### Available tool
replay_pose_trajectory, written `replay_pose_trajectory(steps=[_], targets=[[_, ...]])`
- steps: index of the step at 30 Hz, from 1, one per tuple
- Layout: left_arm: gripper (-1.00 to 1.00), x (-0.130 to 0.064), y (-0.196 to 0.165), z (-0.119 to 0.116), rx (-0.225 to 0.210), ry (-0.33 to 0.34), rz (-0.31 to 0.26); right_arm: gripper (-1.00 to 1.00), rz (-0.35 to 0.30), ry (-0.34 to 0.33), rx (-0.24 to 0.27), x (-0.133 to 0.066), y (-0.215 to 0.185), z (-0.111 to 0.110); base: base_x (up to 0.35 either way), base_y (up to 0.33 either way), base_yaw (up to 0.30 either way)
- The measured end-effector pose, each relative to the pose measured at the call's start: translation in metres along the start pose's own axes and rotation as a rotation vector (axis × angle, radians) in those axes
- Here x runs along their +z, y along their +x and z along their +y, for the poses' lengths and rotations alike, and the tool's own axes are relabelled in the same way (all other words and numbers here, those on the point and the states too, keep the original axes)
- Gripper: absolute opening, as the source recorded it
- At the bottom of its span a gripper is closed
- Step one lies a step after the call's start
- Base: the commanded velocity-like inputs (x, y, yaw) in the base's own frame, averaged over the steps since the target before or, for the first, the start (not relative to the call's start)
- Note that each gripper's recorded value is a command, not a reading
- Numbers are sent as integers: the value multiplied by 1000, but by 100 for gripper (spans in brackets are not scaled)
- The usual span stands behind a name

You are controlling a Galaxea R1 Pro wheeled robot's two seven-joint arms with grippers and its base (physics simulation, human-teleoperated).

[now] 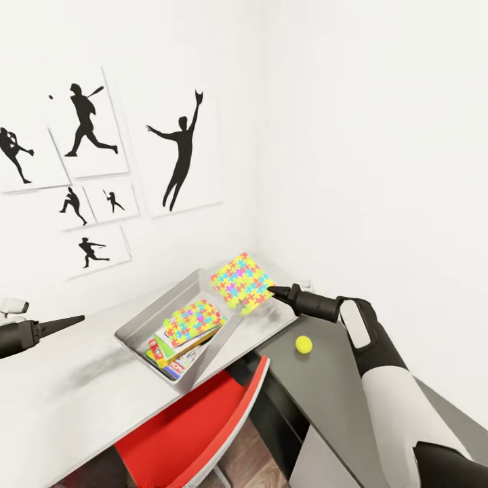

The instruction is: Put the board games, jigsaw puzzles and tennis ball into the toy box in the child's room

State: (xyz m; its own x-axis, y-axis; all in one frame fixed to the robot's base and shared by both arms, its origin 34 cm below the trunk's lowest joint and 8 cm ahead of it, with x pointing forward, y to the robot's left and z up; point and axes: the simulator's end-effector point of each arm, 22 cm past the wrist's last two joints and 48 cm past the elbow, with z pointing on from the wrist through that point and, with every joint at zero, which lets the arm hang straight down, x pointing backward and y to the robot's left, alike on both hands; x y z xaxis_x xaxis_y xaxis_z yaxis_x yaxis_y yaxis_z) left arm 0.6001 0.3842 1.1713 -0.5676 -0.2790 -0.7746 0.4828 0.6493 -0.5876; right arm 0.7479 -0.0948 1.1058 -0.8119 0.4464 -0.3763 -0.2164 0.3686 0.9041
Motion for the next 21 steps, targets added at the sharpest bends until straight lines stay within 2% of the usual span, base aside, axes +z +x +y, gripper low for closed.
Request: replay_pose_trajectory(steps=[21], targets=[[100, 1, 1, 0, -8, 8, -1, -100, 4, -5, 4, 4, 2, 2, 0, 0, 291]])
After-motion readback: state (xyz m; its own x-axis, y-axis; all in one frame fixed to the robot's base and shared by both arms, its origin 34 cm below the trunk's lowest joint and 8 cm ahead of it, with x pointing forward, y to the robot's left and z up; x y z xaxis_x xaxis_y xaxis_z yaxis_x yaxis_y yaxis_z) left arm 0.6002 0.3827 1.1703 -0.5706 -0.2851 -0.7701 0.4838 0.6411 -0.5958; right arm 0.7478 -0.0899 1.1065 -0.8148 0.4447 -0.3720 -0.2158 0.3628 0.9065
